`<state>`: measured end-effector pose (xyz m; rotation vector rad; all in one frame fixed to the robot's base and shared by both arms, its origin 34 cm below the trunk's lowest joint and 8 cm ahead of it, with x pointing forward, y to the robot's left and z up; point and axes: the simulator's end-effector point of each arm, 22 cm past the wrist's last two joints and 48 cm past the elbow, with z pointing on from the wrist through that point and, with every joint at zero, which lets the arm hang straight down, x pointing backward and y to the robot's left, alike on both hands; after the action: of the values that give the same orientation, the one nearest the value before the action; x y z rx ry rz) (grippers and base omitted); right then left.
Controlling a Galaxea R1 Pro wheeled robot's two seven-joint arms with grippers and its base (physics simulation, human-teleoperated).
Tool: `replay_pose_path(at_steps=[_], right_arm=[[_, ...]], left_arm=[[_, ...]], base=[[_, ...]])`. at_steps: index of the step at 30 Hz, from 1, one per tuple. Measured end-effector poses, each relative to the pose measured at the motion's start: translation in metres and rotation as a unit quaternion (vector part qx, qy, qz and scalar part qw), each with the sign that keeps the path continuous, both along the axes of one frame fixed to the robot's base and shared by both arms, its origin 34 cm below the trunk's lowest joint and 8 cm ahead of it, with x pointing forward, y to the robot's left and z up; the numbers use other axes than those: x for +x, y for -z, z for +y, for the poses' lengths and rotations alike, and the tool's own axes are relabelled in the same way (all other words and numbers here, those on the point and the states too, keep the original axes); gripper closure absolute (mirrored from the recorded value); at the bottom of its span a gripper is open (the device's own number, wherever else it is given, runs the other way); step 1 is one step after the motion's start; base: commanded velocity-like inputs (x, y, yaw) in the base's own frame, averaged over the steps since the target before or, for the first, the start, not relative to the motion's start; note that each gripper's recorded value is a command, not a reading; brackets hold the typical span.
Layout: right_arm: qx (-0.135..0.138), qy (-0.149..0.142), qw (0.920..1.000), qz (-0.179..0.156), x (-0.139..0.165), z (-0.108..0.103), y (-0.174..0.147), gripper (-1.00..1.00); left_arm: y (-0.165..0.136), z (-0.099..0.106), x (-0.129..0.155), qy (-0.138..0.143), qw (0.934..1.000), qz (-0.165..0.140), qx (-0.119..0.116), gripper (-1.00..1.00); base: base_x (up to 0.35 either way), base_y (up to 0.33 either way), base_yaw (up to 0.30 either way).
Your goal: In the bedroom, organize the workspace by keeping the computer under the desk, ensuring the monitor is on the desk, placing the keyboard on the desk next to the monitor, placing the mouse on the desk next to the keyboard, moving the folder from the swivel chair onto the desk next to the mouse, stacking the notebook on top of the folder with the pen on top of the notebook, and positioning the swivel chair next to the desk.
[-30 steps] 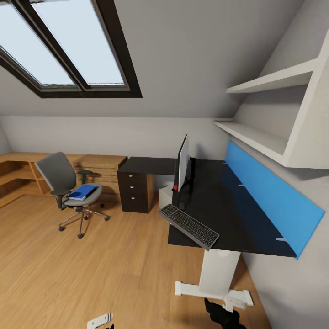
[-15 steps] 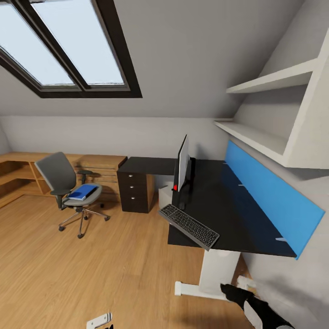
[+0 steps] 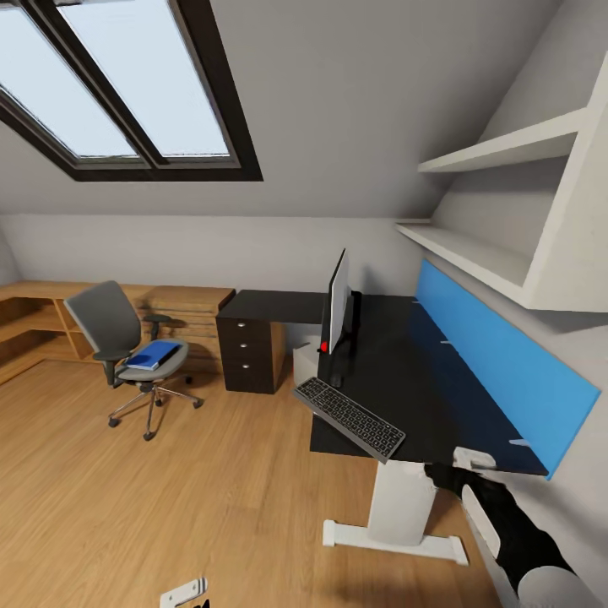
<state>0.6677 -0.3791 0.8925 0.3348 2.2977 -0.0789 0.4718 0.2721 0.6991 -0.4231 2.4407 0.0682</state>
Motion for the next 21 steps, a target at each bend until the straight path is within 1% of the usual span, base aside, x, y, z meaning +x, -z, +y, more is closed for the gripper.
replay_pose_path(at_steps=[5, 7, 11, 17, 21], right_arm=[[-0.019, -0.005, 0.9993, -0.032, 0.016, -0.003, -0.032, -1.0], [-0.021, -0.007, 0.9989, -0.041, 0.02, -0.002, -0.04, -1.0], [-0.026, -0.012, 0.9971, -0.07, 0.031, 0.0, -0.065, -1.0], [-0.027, -0.015, 0.9957, -0.087, 0.036, 0.002, -0.076, -1.0], [-0.03, -0.012, 0.995, -0.095, 0.036, 0.0, -0.068, -1.0]], left_arm=[[0.0, 0.0, 0.0, 0.0, 1.0, 0.0, 0.0, -1.0], [0.0, 0.0, 0.0, 0.0, 1.0, 0.0, 0.0, -1.0], [0.0, 0.0, 0.0, -0.001, 1.0, 0.0, 0.001, -1.0], [0.0, 0.001, -0.001, -0.001, 1.0, 0.001, 0.001, -1.0], [0.0, 0.001, -0.001, -0.001, 1.0, 0.0, 0.001, -1.0]], base=[[0.071, 0.0, 0.0], [0.219, 0.0, 0.0], [0.286, 0.0, 0.0], [0.322, 0.0, 0.0], [0.332, 0.0, 0.0]])
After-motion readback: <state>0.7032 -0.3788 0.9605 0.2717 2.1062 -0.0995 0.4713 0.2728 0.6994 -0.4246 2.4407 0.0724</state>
